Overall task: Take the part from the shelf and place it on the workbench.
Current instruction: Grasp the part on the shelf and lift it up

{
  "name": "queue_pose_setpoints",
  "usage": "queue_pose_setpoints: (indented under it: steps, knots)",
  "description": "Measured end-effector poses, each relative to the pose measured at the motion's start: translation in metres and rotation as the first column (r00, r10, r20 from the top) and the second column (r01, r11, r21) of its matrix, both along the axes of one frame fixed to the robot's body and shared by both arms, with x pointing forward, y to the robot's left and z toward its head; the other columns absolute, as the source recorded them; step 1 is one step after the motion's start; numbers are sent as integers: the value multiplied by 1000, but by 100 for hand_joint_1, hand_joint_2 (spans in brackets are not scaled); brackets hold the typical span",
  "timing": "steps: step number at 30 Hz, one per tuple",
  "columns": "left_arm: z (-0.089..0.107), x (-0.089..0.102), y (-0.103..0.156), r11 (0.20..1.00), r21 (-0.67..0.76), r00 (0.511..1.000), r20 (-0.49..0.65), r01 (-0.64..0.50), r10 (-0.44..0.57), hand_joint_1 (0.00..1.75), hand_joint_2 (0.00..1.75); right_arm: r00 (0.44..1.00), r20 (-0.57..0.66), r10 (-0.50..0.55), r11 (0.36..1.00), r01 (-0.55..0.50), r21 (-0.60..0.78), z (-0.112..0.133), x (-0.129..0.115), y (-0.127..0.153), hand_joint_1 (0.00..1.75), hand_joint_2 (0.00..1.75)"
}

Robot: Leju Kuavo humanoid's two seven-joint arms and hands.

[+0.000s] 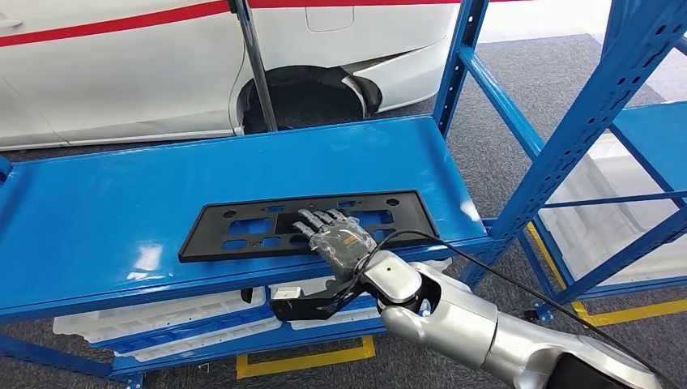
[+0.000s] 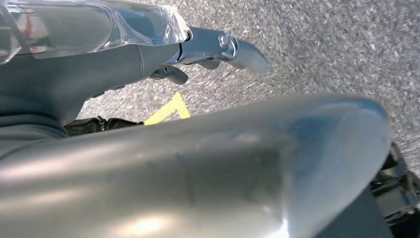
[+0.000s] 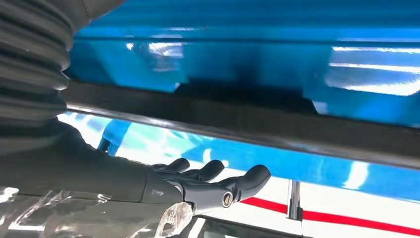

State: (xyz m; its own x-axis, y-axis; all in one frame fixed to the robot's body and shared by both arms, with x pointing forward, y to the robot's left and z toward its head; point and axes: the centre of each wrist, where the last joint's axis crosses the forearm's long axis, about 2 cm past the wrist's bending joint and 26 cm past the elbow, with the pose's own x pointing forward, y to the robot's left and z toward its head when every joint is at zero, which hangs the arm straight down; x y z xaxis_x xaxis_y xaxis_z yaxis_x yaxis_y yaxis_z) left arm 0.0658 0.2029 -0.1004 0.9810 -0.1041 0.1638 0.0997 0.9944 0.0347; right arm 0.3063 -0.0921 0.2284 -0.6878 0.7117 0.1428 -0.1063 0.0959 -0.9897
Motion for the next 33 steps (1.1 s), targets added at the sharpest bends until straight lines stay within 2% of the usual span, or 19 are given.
queue_pose_setpoints:
  steps: [22, 33]
  knots:
    - [0, 2, 2, 999, 35, 1000, -25, -5, 6, 0, 0, 999, 16, -51, 997, 50, 65, 4, 5, -8, 0, 175]
    - [0, 1, 3, 996, 78, 999, -22, 50, -48, 0, 0, 982, 28, -186, 979, 183, 93, -1, 9, -31, 0, 175]
